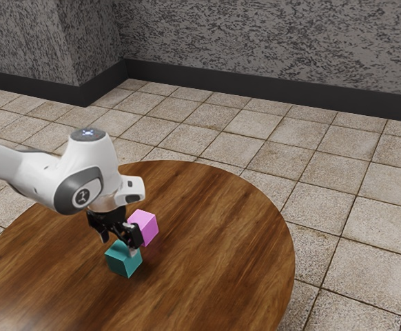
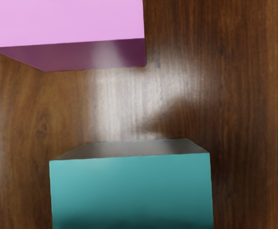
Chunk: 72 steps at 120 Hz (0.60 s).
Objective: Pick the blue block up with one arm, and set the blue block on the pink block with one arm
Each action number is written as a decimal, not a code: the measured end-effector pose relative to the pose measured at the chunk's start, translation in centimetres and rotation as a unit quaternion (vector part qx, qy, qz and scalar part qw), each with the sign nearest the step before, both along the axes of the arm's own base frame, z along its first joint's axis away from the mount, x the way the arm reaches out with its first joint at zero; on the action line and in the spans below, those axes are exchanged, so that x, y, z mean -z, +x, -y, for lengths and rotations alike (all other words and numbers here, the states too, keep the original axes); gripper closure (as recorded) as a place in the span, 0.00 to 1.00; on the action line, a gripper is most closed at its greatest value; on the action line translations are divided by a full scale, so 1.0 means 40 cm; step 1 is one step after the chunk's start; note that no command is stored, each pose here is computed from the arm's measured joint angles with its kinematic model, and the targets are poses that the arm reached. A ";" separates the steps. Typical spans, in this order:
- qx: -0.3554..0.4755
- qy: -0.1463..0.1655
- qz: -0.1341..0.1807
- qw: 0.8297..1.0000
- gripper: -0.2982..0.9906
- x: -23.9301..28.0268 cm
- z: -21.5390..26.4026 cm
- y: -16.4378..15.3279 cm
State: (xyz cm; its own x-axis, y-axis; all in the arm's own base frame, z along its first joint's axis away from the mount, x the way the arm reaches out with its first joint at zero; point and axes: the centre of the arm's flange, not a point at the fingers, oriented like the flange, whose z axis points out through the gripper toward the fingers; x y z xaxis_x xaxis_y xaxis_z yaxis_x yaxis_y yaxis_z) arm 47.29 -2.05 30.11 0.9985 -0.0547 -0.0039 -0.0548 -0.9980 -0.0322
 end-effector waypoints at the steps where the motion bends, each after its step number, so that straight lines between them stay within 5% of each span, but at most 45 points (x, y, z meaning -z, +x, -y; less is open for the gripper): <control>1: 0.000 0.000 0.000 1.000 0.23 0.001 0.000 0.000; 72: -0.008 0.004 -0.016 1.000 0.23 0.078 -0.022 0.030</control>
State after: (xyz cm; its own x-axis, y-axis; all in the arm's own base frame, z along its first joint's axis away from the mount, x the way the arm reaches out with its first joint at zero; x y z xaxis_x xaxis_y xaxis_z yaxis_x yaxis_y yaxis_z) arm 48.48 -1.15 27.01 0.9986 -0.0388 -0.0372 -0.0402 -0.9984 -0.0393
